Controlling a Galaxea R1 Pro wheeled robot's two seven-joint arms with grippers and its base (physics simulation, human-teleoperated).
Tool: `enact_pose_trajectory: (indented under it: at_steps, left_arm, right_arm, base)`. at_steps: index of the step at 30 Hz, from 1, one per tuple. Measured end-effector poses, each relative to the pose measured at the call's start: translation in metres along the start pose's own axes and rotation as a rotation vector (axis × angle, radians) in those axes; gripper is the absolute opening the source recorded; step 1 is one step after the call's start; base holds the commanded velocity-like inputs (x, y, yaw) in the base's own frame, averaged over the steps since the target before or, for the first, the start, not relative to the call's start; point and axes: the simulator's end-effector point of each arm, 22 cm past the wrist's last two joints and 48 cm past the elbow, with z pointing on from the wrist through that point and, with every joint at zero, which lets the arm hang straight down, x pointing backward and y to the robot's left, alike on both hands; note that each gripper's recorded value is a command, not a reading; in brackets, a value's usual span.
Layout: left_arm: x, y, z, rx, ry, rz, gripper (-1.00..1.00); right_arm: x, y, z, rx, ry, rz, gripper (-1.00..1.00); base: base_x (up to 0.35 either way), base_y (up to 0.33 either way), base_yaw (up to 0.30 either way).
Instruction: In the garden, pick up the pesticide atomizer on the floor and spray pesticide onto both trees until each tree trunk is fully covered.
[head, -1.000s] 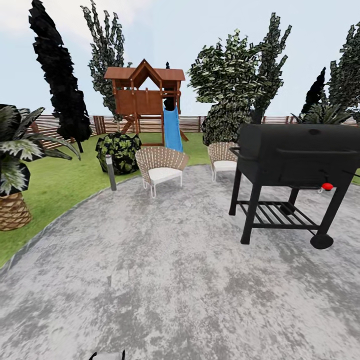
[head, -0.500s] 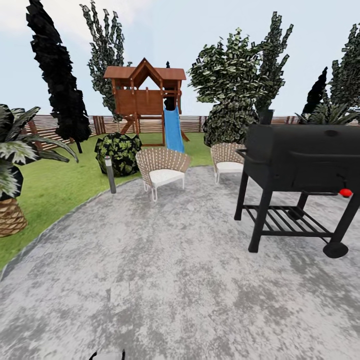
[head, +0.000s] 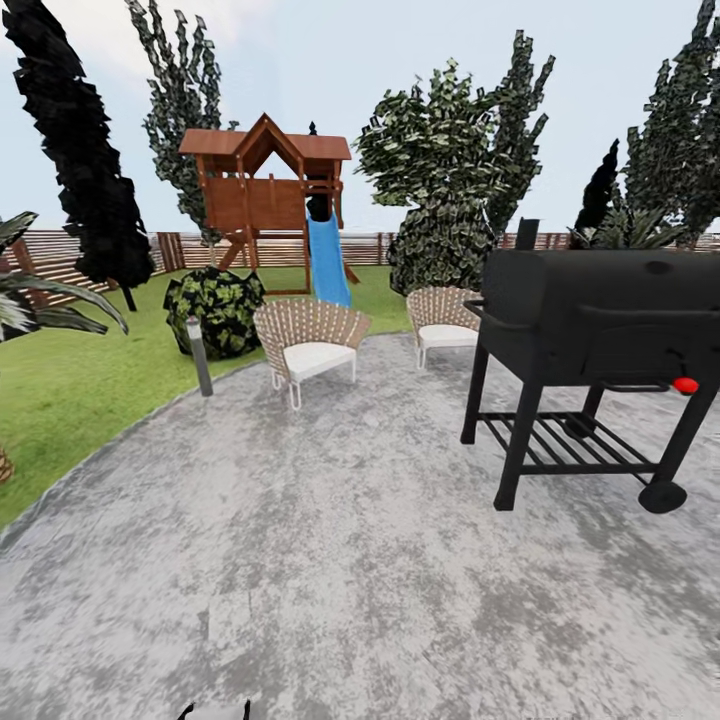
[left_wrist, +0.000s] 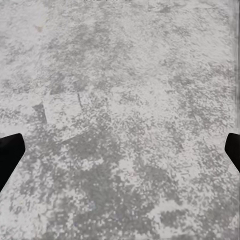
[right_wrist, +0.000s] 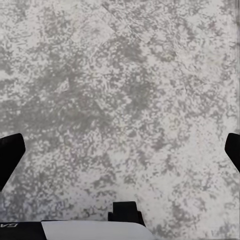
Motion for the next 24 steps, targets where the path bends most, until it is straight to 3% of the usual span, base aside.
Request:
enact_pose_trajectory:
  at_steps: [6,15,24]
  left_arm:
    - [-0.001,0.000,0.000,0.001,-0.002,0.001,1.00]
    - [-0.001,0.000,0.000,0.000,-0.002,0.000,1.00]
    - [0.012,0.000,0.007,0.000,-0.003,0.000,1.00]
  right_arm:
    - [-0.001,0.000,0.000,0.000,-0.001,0.000,1.00]
    - [-0.001,0.000,0.000,0.000,-0.002,0.000,1.00]
    - [0.008,0.001,0.012,0.000,-0.003,0.000,1.00]
  base:
    - [0.014,0.012,-0.192]
    - [0.000,0.000,-0.012]
    - [0.000,0.000,0.000]
